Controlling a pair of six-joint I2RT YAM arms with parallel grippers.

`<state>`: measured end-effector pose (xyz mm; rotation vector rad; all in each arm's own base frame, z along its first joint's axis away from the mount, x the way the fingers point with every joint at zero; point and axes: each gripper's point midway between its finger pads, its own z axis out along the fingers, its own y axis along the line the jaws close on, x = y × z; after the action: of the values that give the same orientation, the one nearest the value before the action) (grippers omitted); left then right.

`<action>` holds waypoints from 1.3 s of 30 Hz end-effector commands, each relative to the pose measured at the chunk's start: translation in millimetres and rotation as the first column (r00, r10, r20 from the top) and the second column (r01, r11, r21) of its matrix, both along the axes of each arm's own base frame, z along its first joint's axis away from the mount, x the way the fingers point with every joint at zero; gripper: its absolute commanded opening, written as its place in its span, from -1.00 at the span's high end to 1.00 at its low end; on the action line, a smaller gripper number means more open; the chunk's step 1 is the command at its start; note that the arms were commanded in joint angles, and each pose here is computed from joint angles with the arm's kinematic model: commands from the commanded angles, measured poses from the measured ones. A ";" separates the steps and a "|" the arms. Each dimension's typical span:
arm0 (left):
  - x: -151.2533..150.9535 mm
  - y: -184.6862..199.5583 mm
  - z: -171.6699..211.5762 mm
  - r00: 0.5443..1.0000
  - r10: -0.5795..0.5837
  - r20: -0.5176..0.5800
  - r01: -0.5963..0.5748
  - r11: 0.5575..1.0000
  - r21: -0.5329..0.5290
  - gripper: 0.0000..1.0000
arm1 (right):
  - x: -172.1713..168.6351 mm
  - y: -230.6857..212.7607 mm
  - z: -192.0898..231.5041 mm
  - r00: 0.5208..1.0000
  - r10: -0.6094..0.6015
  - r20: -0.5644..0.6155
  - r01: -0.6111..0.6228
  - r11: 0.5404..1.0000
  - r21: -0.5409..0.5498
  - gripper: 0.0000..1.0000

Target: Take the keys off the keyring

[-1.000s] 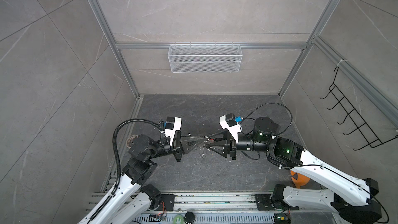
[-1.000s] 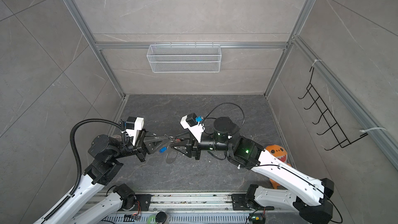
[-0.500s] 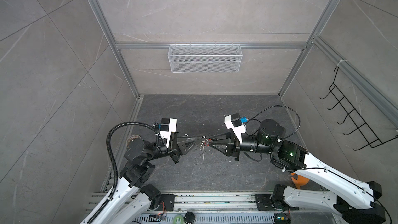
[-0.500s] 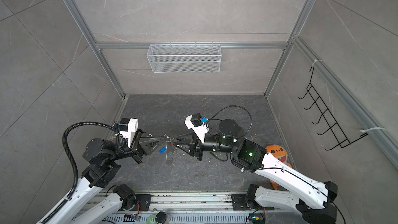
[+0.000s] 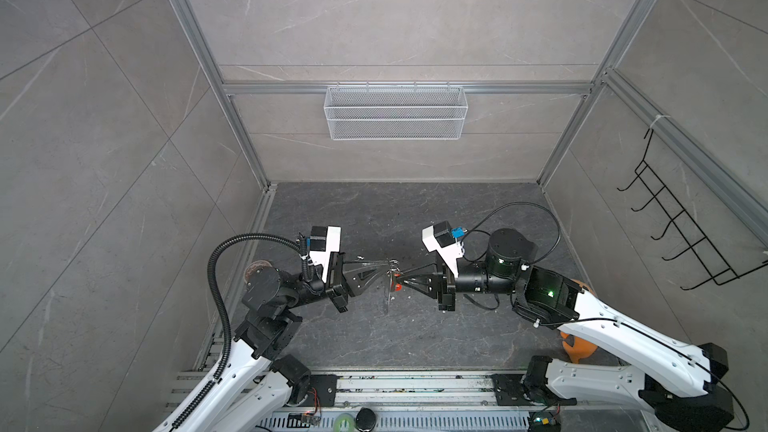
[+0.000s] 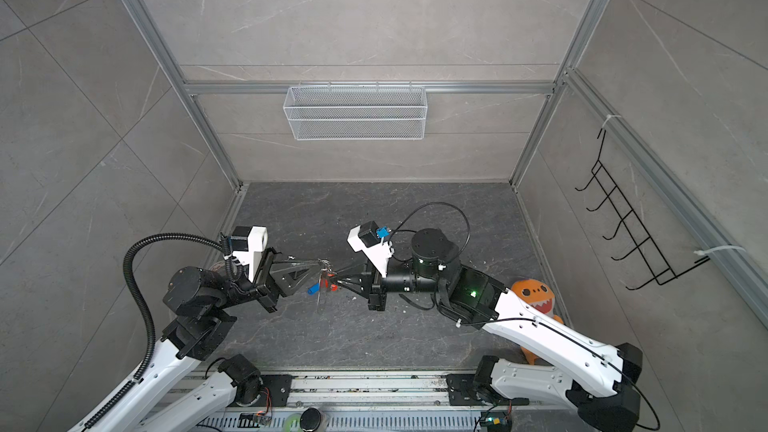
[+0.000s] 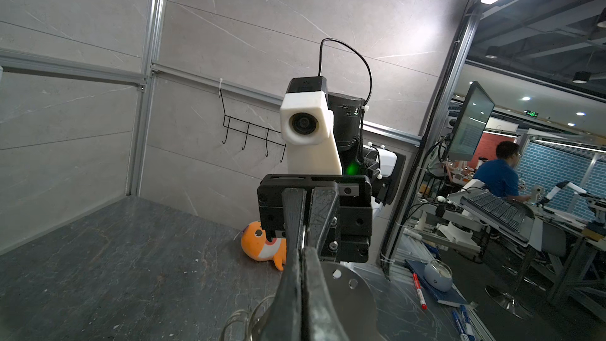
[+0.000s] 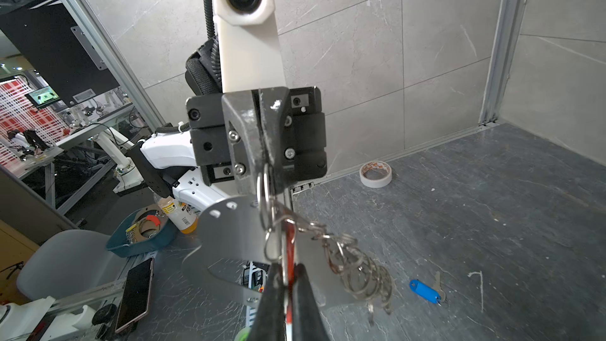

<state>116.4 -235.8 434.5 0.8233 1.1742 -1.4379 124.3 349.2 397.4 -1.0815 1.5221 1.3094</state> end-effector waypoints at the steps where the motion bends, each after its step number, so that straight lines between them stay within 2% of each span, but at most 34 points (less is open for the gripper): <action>1: -7.3 7.1 24.1 0.998 0.008 0.068 -0.002 0.997 -0.081 1.00 | -2.0 5.8 -5.1 0.999 0.027 -0.042 -0.028 0.999 -0.023 1.00; 6: -8.8 7.1 23.3 0.998 0.004 0.070 0.001 0.998 -0.070 1.00 | 1.6 9.4 -20.7 0.997 0.015 -0.082 -0.021 0.997 -0.077 1.00; 10: -10.9 7.3 21.6 0.997 0.003 0.073 0.001 0.999 -0.049 1.00 | 2.2 3.7 -17.7 0.997 -0.007 -0.074 0.000 0.995 -0.098 0.98; 12: -12.5 7.4 20.1 0.997 0.001 0.075 0.002 0.999 -0.034 1.00 | 0.1 -2.9 -10.4 0.999 -0.015 -0.051 0.010 0.995 -0.094 0.76; 14: -13.2 7.8 18.5 0.997 0.002 0.073 0.000 1.000 -0.027 1.00 | -0.9 -9.4 -3.3 0.999 -0.028 -0.030 0.025 0.996 -0.085 0.68; 16: -12.6 7.5 17.1 0.998 0.003 0.070 -0.002 1.000 -0.024 1.00 | -0.6 -11.9 -1.9 0.999 -0.038 -0.021 0.036 0.996 -0.083 0.72; 17: -11.1 6.8 15.2 0.998 0.006 0.062 -0.005 1.000 -0.018 1.00 | 1.4 -12.3 -2.6 0.998 -0.051 -0.022 0.049 0.995 -0.086 0.79; 18: -9.6 6.3 13.9 0.998 0.010 0.056 -0.010 1.000 -0.011 1.00 | 4.5 -12.4 -5.4 0.997 -0.068 -0.021 0.066 0.994 -0.092 0.94; 20: -5.5 5.7 10.5 0.999 0.028 0.033 -0.028 1.000 0.010 1.00 | 7.1 -11.3 -10.5 0.996 -0.080 -0.032 0.077 0.993 -0.094 0.96; 21: -4.6 6.0 9.7 0.999 0.035 0.028 -0.036 0.999 0.018 1.00 | 6.8 -10.5 -13.2 0.996 -0.076 -0.038 0.072 0.992 -0.103 0.88; 23: -3.0 6.8 8.0 0.999 0.050 0.015 -0.051 0.998 0.030 1.00 | 9.3 -9.9 -19.5 0.995 -0.089 -0.052 0.081 0.989 -0.127 0.53; 24: -1.9 8.0 6.8 0.998 0.062 0.009 -0.063 0.997 0.035 0.92 | 10.1 -10.2 -22.0 0.994 -0.095 -0.055 0.087 0.987 -0.134 0.38; 26: 0.1 11.6 5.6 0.995 0.095 0.004 -0.096 0.995 0.033 0.66 | 12.2 -11.1 -27.1 0.992 -0.110 -0.062 0.100 0.983 -0.152 0.21; 31: 8.2 28.2 4.3 0.975 0.224 0.005 -0.224 0.975 -0.009 0.16 | 18.6 -14.1 -51.7 0.981 -0.162 -0.103 0.135 0.963 -0.234 0.07; 36: 13.1 38.4 -0.8 0.956 0.294 -0.013 -0.294 0.956 -0.018 -0.22 | 38.6 -29.3 -101.2 0.927 -0.341 -0.155 0.264 0.888 -0.377 0.03; 39: 18.4 41.5 -4.0 0.945 0.325 -0.040 -0.326 0.945 -0.012 -0.43 | 53.0 -45.6 -137.4 0.864 -0.475 -0.164 0.357 0.810 -0.466 0.01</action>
<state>124.7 -198.2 434.2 0.6091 1.2371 -1.2415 160.6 323.3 302.2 -0.8980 2.0082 1.0152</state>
